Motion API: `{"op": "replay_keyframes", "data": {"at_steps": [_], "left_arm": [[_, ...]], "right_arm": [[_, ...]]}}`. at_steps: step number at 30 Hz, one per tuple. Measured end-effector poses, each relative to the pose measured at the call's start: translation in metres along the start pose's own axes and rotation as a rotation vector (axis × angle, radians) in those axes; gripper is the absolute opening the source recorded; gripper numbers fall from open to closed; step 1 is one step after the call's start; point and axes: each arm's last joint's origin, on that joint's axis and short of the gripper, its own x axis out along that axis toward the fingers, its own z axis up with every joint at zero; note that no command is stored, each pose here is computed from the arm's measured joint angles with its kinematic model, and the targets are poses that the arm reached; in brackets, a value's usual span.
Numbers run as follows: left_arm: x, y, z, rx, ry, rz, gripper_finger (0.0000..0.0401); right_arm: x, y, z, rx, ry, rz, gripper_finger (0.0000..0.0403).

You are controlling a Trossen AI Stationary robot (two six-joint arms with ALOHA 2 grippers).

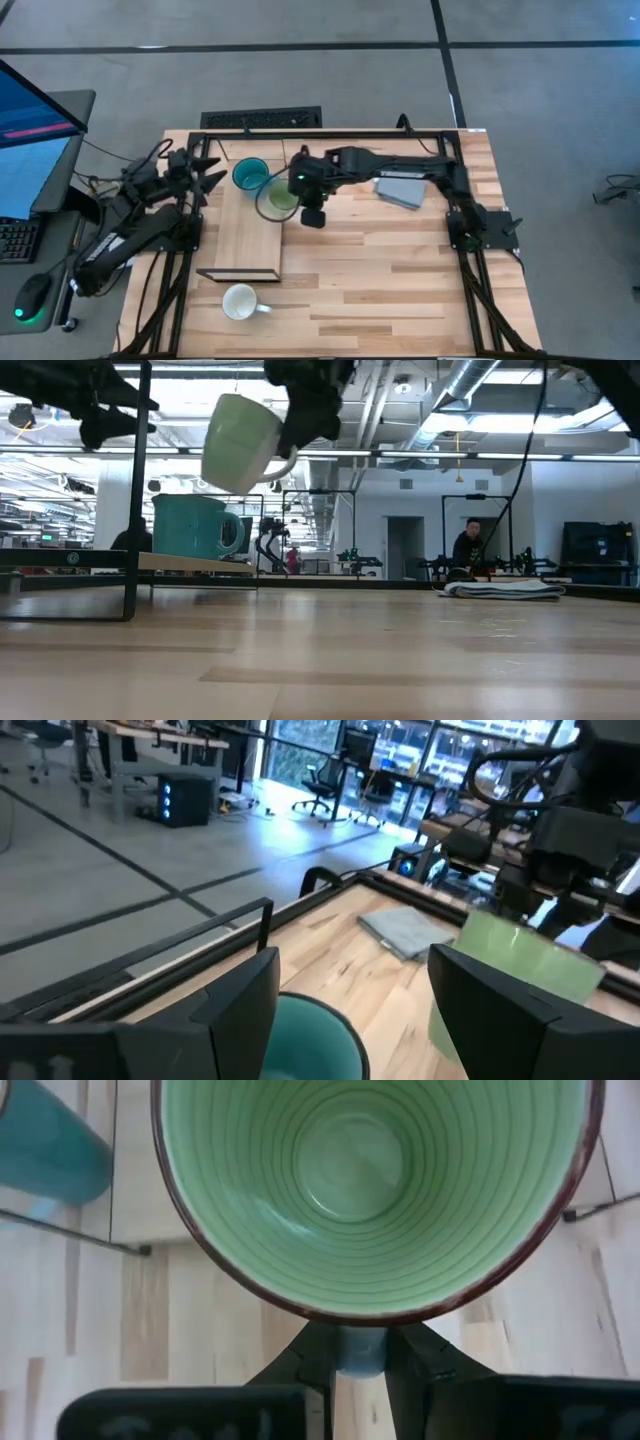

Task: Stack small to large cups/mugs on shelf
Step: Put the green mug on the shelf

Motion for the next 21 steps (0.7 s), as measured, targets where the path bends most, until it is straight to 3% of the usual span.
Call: {"op": "replay_keyframes", "data": {"at_steps": [6, 10, 21], "left_arm": [[-0.006, -0.002, 0.006, 0.025, 0.01, 0.029, 0.0248], [-0.006, -0.002, 0.005, 0.025, 0.022, 0.032, 0.0248], [-0.007, -0.001, 0.0, 0.014, 0.068, 0.041, 0.0248]], "right_arm": [[0.014, 0.007, 0.023, -0.086, 0.04, 0.019, 0.0068], [0.026, 0.011, 0.02, -0.083, 0.042, 0.07, 0.0068], [0.056, 0.017, 0.027, -0.084, -0.008, 0.077, 0.0068]]}}
